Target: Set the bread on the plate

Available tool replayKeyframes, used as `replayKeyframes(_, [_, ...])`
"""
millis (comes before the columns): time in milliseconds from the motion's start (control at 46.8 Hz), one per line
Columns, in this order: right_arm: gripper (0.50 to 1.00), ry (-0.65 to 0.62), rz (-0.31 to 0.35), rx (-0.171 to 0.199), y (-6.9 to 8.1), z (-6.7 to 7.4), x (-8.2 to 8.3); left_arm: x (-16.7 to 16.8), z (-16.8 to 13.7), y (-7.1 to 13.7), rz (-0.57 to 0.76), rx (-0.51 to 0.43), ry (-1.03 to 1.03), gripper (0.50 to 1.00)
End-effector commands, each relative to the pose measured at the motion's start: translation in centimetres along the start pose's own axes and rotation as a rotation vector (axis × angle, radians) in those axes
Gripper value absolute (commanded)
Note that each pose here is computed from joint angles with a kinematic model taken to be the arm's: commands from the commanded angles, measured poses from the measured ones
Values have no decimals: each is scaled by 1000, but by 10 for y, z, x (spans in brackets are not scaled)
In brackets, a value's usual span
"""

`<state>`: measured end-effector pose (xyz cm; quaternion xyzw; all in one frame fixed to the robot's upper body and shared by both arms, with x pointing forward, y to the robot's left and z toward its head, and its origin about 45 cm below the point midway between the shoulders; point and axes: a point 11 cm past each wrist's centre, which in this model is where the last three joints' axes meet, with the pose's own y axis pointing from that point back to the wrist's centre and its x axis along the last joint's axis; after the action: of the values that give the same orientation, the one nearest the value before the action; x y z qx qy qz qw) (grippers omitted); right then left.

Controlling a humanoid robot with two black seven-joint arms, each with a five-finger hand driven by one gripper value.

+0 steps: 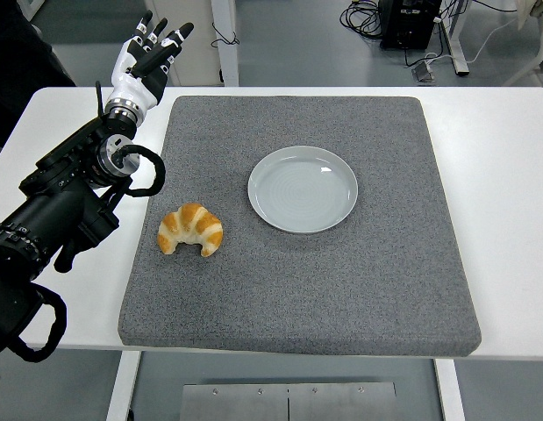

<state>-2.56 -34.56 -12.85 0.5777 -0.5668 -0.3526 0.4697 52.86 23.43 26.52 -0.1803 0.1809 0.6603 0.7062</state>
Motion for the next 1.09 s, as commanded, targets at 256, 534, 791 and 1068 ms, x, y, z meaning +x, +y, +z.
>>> replayKeyframes(256, [1000,-1,0,0,0,0,0,13,26,2,-30,-27,-83,971])
replayKeyframes(534, [1000,-1,0,0,0,0,0,-3,25,4,-101,-28,-80,977])
replayKeyframes(791, [1000,-1,0,0,0,0,0,-18,25,10,-202,21,-255,957])
replayKeyframes(1068, [1000,0,0,0,0,0,0,-32,38,18,-316,12,-468,940])
